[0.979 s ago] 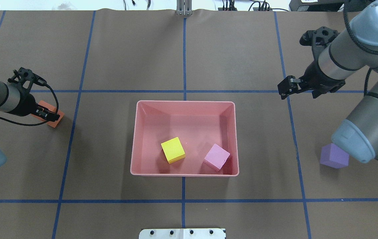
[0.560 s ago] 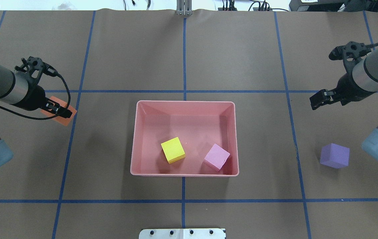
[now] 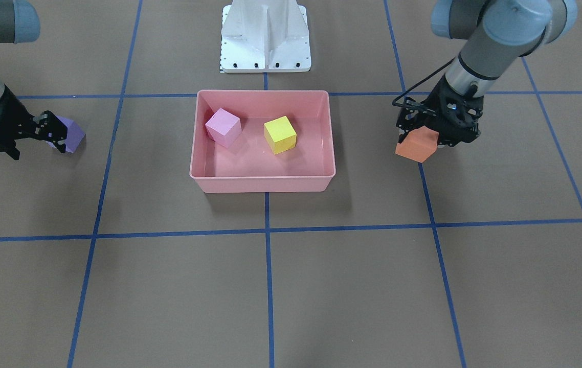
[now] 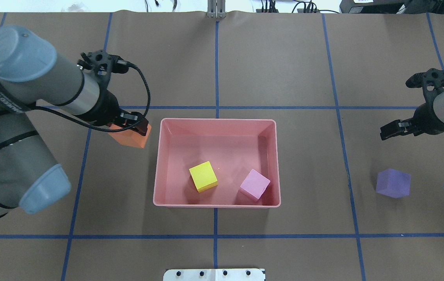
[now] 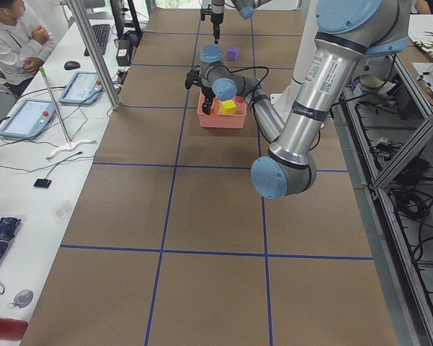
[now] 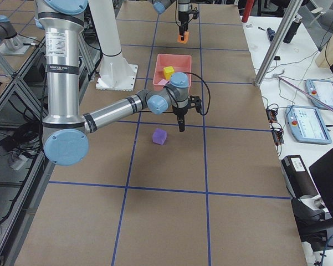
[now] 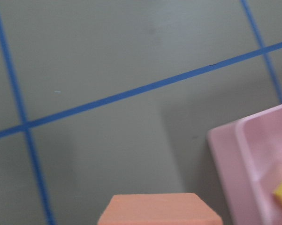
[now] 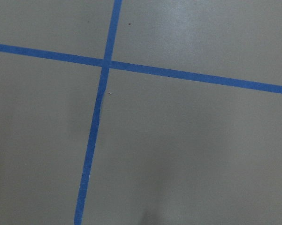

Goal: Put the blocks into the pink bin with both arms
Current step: 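Carry the orange cube into the bin while the right gripper lowers to the purple cube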

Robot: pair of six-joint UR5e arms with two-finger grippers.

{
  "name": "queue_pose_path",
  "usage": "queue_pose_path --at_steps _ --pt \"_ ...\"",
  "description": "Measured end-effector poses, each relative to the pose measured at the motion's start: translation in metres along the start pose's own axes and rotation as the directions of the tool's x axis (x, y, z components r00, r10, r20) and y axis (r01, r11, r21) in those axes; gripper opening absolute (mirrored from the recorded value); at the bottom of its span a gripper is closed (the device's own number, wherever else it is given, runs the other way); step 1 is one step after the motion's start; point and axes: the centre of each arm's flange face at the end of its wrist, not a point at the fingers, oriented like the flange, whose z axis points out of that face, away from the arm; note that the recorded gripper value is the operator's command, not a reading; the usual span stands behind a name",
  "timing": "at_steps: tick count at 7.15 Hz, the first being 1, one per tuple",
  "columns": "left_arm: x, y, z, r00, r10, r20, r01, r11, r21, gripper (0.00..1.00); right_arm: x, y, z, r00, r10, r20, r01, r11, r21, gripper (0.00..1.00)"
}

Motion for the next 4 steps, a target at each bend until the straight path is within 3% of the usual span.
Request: queue_pose_path --at_steps 1,2,4 --pt "0.040 0.000 0.011 0.999 -0.032 -0.022 0.031 0.999 -0.004 1.00 0.002 0.002 0.001 1.000 0.005 -0.001 -0.005 1.000 -0.002 1.00" --pt "0.071 0.003 0.025 0.998 -0.065 -0.021 0.065 0.998 0.007 1.00 0.004 0.004 0.002 1.000 0.019 -0.003 -0.019 1.000 -0.005 1.00" --pt "0.112 0.008 0.039 0.986 -0.163 -0.027 0.164 0.986 0.036 1.00 -0.006 0.018 0.003 0.990 0.140 0.025 -0.140 0.990 0.002 0.99"
